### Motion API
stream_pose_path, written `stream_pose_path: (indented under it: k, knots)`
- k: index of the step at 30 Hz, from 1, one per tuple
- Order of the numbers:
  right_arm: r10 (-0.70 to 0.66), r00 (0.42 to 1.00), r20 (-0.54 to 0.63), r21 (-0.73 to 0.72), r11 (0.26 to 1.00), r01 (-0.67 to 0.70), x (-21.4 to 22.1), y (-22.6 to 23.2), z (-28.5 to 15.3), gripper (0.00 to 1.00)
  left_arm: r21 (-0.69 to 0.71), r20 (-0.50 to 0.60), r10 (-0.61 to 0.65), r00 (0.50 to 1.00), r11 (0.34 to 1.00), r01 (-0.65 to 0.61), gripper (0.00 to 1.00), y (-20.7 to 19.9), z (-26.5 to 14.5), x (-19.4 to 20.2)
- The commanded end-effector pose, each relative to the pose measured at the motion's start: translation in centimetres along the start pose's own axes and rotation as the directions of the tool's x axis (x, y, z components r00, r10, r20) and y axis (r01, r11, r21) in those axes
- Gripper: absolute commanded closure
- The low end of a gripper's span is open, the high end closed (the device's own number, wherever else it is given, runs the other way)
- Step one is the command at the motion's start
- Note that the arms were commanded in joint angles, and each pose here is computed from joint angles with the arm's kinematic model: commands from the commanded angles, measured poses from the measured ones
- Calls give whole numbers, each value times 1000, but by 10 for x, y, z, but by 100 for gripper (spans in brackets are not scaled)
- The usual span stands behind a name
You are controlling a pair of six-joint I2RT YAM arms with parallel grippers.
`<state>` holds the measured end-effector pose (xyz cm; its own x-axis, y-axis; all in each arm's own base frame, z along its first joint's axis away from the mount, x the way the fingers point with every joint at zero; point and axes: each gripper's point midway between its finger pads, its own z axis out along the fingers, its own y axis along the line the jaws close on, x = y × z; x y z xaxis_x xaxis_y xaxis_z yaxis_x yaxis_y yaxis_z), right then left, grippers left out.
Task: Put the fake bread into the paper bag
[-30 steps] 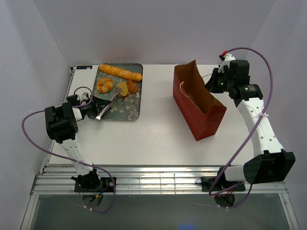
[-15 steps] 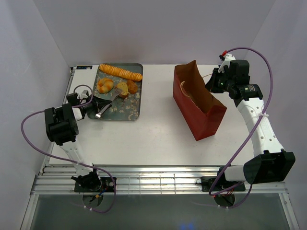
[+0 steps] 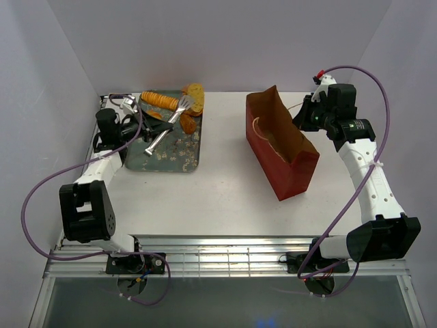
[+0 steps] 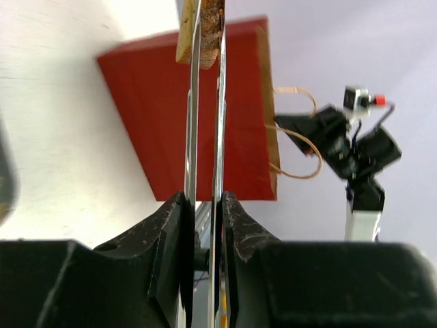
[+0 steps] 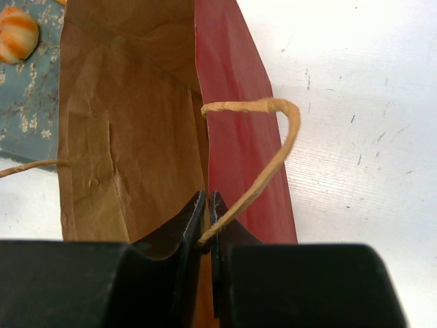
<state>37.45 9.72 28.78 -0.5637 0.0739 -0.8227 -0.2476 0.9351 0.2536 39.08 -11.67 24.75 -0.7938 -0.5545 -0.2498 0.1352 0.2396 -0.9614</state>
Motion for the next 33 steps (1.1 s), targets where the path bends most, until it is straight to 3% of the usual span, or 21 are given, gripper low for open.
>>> stream_pose_path:
  k: [1, 8, 14, 25, 33]
  knots:
    - [-15, 998, 64, 4, 1000, 15, -24, 4, -8, 88, 125, -109, 170, 979, 980, -157, 80, -72, 24, 44]
    - [-10, 997, 70, 13, 1000, 9, -26, 4, -11, 88, 264, -132, 347, 929, 915, -304, 79, -166, 46, 91]
    - [-5, 998, 70, 10, 1000, 5, -25, 5, -13, 88, 261, -88, 442, 893, 875, -408, 79, -209, 65, 111]
    - [-2, 997, 73, 11, 1000, 1, -25, 5, -16, 88, 182, -186, 382, 905, 919, -351, 77, -192, 117, 150]
    - [-4, 997, 77, 13, 1000, 3, -26, 5, -16, 88, 123, -187, 342, 921, 938, -323, 72, -174, 133, 154]
